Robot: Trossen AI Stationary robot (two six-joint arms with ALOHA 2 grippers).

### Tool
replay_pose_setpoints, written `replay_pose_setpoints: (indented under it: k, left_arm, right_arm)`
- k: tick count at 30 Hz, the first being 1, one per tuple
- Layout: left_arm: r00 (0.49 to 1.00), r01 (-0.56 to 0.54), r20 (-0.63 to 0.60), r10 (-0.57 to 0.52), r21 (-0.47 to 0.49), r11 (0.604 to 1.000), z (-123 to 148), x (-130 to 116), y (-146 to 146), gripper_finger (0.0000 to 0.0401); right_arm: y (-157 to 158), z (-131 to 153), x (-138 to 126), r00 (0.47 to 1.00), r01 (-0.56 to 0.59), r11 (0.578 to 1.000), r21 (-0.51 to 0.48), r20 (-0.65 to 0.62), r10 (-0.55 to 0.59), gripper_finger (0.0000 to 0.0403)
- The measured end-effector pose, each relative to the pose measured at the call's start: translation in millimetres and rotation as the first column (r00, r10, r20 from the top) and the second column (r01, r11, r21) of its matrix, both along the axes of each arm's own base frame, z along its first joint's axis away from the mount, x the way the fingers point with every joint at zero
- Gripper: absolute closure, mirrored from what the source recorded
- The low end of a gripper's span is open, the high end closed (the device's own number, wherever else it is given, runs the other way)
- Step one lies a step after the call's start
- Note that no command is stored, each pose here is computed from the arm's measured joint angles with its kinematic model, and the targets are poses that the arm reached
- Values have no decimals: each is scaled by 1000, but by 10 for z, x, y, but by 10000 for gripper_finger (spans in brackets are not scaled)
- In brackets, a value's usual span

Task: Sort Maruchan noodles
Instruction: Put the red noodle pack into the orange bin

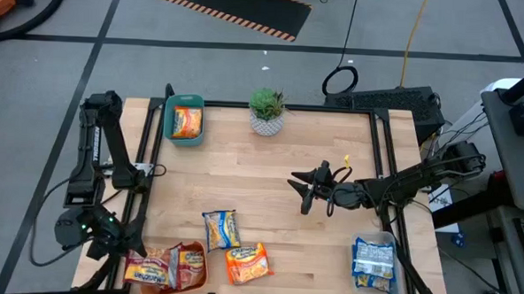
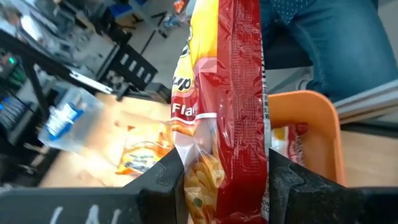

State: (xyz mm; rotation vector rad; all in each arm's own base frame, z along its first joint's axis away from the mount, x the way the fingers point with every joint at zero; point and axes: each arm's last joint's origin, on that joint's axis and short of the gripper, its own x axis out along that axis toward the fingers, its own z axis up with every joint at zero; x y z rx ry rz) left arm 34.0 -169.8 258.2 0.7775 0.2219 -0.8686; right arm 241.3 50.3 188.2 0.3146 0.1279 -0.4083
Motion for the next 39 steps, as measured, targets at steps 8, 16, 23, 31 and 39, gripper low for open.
replay_pose_setpoints:
  k: [8,16,23,31,39]
  left_arm:
    - [994,6,-112,2,74,997,-220,13,-188,272]
    - [993,7,-119,11,151,989,-349,17,-289,272]
    - [998,2,-68,12,202,979,-348,81,-270,272]
    - [998,32,-67,-18,225,974,-348,153,-265,272]
    - [995,62,-89,-42,237,969,-356,219,-252,272]
  right_arm:
    - [2,12,2,1000,5,999,34,25,-6,273]
    - [3,11,2,1000,5,999,34,25,-6,273]
    - [3,12,2,1000,5,999,33,24,-5,273]
    - [2,12,2,1000,5,999,32,24,-6,273]
    - [0,12,2,1000,7,1000,30,24,-8,273]
